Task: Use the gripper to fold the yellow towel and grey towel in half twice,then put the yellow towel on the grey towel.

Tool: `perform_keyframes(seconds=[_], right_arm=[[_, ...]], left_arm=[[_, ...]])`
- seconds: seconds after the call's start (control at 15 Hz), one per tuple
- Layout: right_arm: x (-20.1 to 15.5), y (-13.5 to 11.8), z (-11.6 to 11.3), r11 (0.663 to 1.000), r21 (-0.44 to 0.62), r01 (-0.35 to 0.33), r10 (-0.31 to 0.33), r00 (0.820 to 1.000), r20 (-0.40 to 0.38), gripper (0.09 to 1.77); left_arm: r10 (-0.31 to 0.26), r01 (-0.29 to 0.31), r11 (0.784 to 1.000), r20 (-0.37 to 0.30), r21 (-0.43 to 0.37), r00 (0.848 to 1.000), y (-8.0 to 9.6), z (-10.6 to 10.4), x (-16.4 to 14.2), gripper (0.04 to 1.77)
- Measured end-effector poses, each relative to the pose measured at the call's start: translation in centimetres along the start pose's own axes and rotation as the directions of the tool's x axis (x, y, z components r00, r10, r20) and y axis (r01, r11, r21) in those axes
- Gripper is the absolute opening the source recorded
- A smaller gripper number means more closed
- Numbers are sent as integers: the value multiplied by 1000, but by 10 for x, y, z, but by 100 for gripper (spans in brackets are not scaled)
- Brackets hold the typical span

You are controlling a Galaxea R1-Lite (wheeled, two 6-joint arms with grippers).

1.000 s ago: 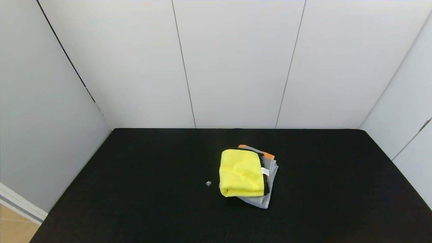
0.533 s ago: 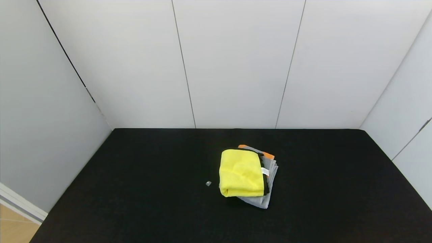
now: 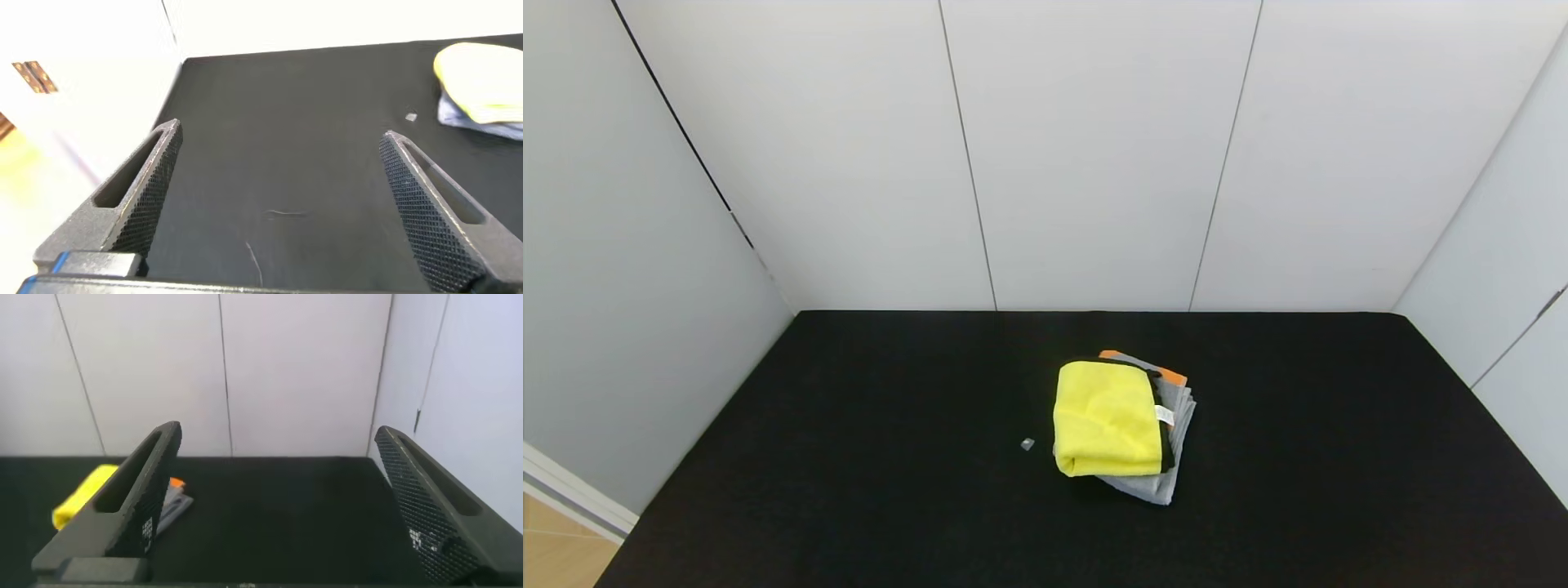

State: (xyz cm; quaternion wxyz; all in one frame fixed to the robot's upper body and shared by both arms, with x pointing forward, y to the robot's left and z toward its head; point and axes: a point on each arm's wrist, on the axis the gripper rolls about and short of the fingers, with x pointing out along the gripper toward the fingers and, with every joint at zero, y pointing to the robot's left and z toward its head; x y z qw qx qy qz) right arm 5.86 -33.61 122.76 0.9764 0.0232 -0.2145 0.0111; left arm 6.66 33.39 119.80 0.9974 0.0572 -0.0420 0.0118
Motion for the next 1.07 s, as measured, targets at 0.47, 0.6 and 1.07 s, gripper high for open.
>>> perform_keyframes(seconds=[0.47,0.6,1.07], right_arm=[[-4,-2,-32,966,-250,-63,-12,958,-288,171],[-8,-2,-41,976,-202,-81,-2,925,-380,171],[-9,-2,-44,998,-55,-1,-22,910,-413,171]], left_arm=[[-11,11,1000,-18,9,1000,-1,-9,1,172],[-30,30,1000,-22,-8,999,-2,-9,1,172],[-49,39,995,-110,-92,993,-3,-17,0,172]])
